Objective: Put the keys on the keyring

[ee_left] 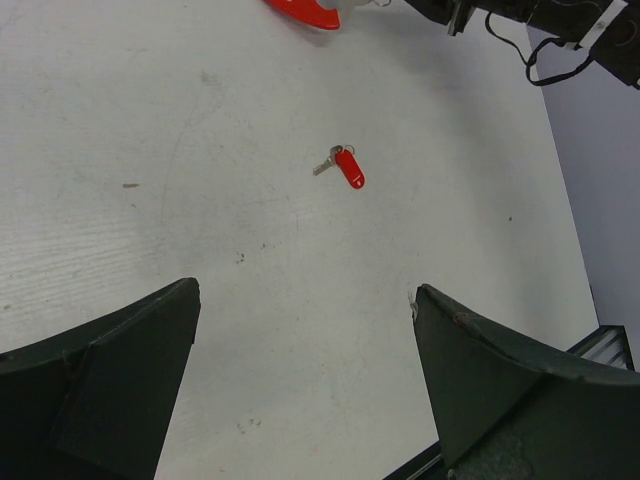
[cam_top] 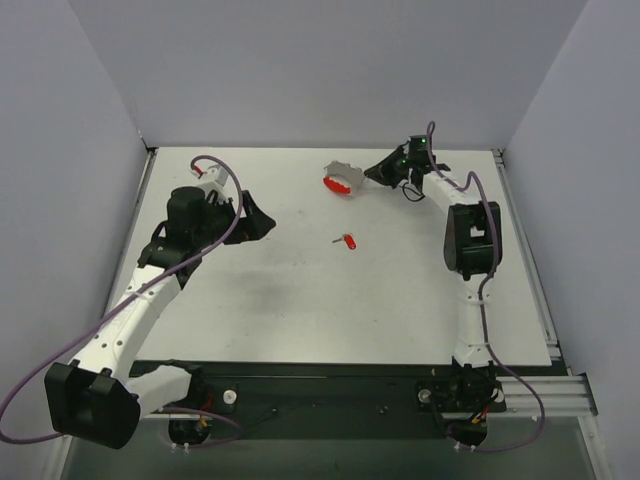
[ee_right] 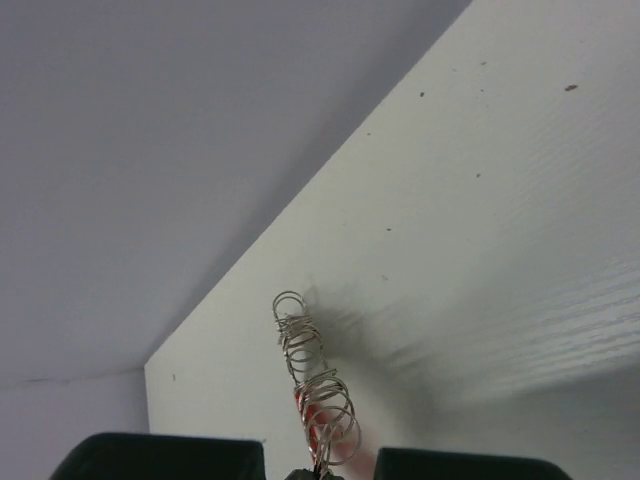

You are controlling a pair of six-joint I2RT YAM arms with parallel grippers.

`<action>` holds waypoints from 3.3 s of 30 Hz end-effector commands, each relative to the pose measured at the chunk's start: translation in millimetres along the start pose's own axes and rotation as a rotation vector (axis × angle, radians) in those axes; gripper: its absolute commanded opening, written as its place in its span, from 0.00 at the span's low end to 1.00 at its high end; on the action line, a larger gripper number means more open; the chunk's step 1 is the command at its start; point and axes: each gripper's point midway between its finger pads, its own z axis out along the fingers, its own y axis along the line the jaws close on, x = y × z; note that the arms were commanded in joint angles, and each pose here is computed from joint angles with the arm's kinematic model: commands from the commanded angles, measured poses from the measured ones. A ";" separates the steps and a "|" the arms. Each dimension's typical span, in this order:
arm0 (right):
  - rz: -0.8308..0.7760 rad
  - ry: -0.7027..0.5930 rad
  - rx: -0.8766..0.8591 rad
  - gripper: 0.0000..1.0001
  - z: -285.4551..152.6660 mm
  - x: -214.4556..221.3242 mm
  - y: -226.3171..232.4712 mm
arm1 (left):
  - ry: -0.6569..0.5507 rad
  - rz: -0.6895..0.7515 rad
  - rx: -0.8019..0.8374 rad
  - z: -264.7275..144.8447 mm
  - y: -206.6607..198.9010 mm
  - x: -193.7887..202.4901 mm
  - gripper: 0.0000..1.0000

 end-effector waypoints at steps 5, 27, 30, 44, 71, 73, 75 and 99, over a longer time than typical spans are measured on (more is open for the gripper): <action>-0.107 0.031 -0.234 0.00 -55.0 6.9 94.0 | -0.026 0.030 -0.010 -10.8 0.7 -5.9 0.97; -0.728 0.197 -0.099 0.00 -112.4 159.6 123.7 | -0.046 0.010 -0.119 -30.7 30.2 -9.0 0.98; -0.825 0.204 -0.089 0.00 -124.2 185.5 123.6 | -0.045 -0.002 -0.130 -31.3 34.1 -7.4 0.98; -0.976 0.476 -0.022 0.00 -143.8 312.2 34.8 | -0.031 -0.034 -0.147 -27.3 44.8 2.8 0.97; -0.950 0.322 -0.104 0.09 -114.1 301.3 95.4 | 0.100 -0.132 -0.182 -7.5 70.5 53.7 0.97; -0.965 0.329 -0.119 0.09 -116.5 296.4 109.2 | 0.098 -0.123 -0.187 -9.6 69.7 50.8 0.97; -0.966 0.359 -0.107 0.10 -116.6 299.7 98.3 | 0.097 -0.117 -0.198 -11.7 71.0 50.4 0.98; -0.763 0.366 -0.134 0.92 -148.9 320.5 9.2 | 0.253 -0.201 0.057 34.4 43.3 120.5 0.89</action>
